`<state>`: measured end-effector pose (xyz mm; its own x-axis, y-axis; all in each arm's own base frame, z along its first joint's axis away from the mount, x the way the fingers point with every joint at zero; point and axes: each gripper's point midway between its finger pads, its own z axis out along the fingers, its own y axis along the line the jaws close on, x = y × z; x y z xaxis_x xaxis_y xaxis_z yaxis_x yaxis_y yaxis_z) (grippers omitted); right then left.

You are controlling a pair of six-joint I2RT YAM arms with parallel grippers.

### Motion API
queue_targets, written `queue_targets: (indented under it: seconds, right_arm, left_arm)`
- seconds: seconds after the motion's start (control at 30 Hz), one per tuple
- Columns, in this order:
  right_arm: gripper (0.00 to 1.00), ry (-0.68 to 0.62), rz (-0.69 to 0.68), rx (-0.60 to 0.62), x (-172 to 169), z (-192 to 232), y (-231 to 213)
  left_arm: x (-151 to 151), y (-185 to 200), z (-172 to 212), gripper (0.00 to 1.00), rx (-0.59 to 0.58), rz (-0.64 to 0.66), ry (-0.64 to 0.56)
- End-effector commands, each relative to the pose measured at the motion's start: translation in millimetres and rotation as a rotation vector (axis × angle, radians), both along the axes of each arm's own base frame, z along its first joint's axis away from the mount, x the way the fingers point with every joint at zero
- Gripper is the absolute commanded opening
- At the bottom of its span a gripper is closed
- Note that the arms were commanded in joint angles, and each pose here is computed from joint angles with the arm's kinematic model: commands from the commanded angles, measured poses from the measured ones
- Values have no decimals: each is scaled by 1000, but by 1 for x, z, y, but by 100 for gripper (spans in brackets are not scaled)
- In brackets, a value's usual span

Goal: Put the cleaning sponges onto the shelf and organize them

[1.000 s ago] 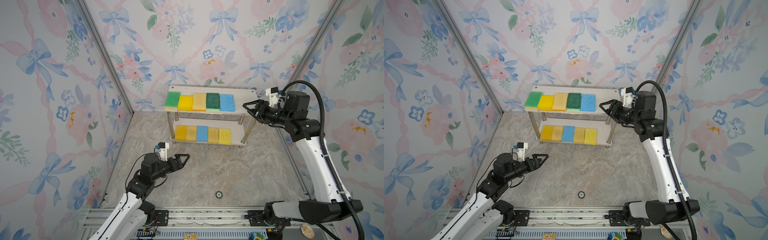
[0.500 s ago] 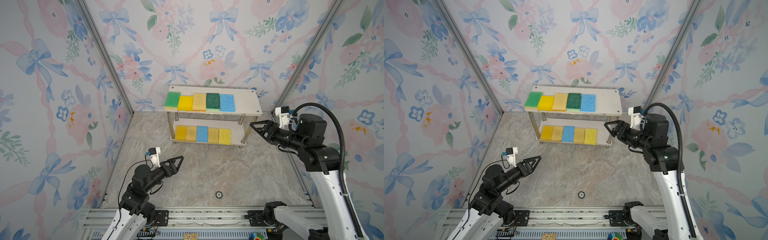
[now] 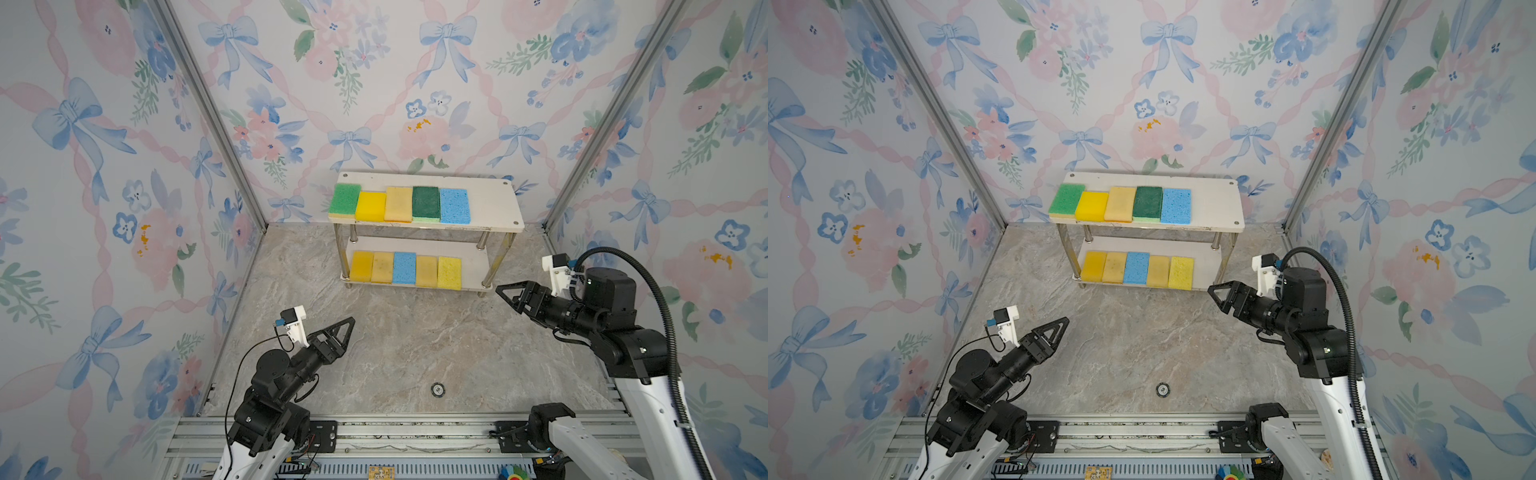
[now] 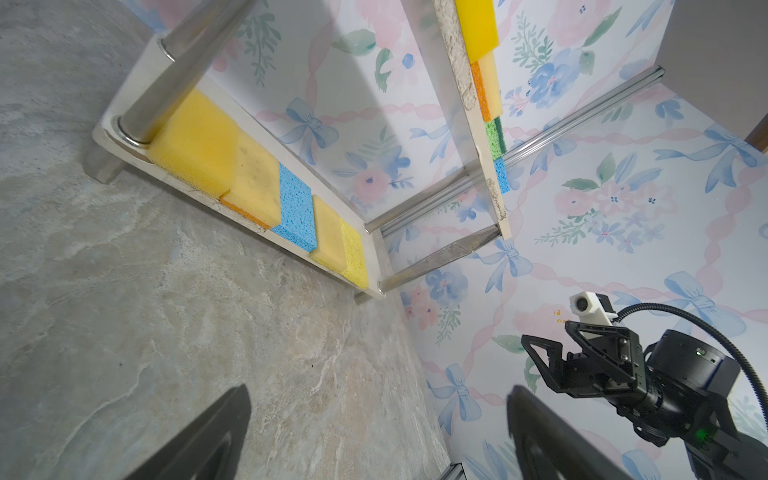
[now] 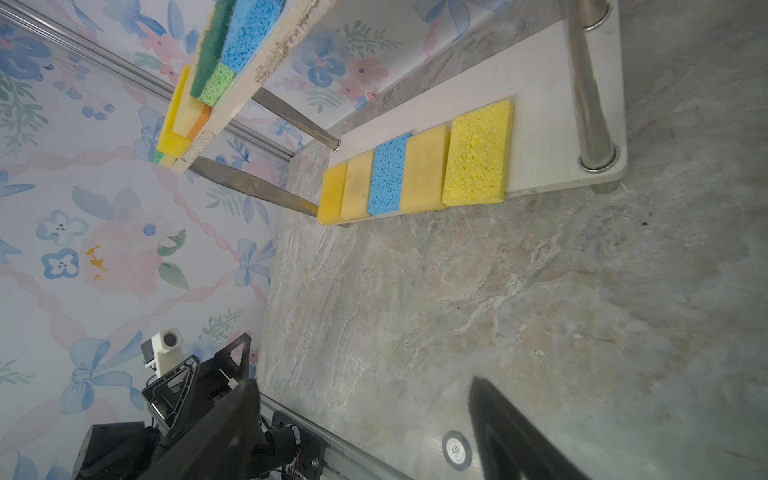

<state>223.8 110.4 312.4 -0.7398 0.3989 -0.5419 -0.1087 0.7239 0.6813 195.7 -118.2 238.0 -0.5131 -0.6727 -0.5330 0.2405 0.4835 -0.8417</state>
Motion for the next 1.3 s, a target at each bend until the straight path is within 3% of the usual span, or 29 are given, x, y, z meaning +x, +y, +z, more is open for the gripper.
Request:
queue_targets:
  seconds: [0.0,0.1,0.23,0.47,0.6,0.77,0.87,1.0,1.27]
  right_arm:
    - [88,10,-6,-117,-3,-26,-12]
    - [99,17,-20,-216,1,-48,-24]
    - [97,6,-98,-300,11,-68,-41]
    - [97,-121,-340,-228,32,-79,-65]
    - [97,-204,-341,-262,39,-85,-68]
    - [97,-223,-281,-443,37,-98,-77]
    - [97,-236,-316,-516,36,-105,-89]
    - [97,-299,-300,-576,47,-111,-91]
    - [97,-213,-376,-579,81,-154,-124]
  left_arm:
    - [6,11,-18,98,22,70,54]
    - [10,16,-19,98,46,108,54]
    - [20,29,-27,98,100,189,68]
    - [31,58,-26,98,168,363,51]
    - [33,74,-20,98,215,448,23]
    - [36,105,-47,98,210,639,86]
    - [38,121,-62,98,326,725,106]
    - [43,127,-68,98,416,759,114]
    - [53,133,-73,98,474,811,102]
